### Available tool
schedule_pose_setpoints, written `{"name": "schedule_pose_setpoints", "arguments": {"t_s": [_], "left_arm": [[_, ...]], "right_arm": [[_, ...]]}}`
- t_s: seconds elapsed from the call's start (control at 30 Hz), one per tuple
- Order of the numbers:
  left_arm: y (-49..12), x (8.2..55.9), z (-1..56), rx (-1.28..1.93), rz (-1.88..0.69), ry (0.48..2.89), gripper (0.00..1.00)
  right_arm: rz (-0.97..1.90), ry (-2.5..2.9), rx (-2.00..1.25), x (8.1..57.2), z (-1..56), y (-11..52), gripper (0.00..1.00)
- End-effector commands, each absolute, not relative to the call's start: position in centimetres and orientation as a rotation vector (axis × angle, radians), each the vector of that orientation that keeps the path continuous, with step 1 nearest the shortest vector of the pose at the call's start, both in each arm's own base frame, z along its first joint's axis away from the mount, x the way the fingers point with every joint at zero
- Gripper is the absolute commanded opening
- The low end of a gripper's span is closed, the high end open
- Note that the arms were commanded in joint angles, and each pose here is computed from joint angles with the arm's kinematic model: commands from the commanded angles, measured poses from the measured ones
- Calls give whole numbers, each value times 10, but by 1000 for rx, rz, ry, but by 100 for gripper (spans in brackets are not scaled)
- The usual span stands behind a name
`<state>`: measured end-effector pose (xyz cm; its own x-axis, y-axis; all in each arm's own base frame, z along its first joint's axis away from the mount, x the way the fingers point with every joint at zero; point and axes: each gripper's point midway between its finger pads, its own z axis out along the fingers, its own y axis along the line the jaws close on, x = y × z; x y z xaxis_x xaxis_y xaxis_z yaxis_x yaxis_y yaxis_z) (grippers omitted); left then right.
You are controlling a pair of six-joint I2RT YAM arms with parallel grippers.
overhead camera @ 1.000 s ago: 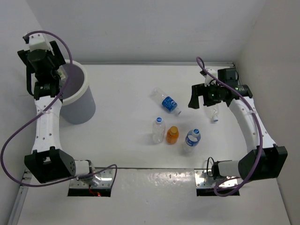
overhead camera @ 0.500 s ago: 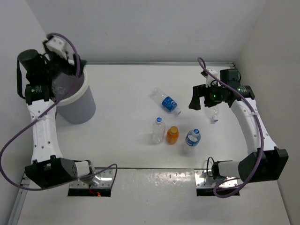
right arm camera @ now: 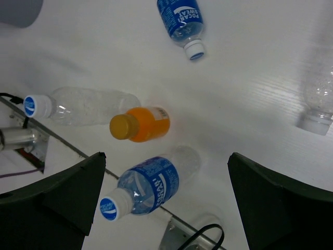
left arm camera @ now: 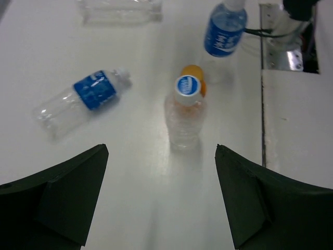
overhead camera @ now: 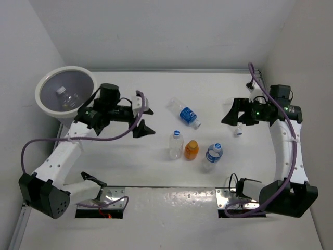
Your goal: Put the plastic bottles in the bin
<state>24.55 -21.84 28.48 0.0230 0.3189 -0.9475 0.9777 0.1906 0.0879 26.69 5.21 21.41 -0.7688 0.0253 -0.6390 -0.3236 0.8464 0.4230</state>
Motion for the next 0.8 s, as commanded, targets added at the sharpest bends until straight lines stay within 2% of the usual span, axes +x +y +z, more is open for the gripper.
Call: {"name": "schedule_pose_setpoints", "arguments": {"t_s": [0.0, 0.13, 0.27, 0.47, 0.77], "left_arm": [[-245, 217, 266, 1480, -870, 1399, 91], [-269, 202, 243, 1577, -940, 1404, 91], [-286, 215, 219, 1558, -973, 1485, 89], [-316, 235, 206, 1551, -983, 1499, 89], [-340, 228, 179, 1609, -1037, 1517, 89]], "right_arm": [[795, 2272, -271, 259, 251, 64, 100], [867, 2272, -297, 247, 265, 73, 100], [860, 2276, -371, 228, 270, 82, 100], [802, 2317, -474, 208, 254, 88, 100], [733, 2340, -528, 196, 241, 84, 100]]}}
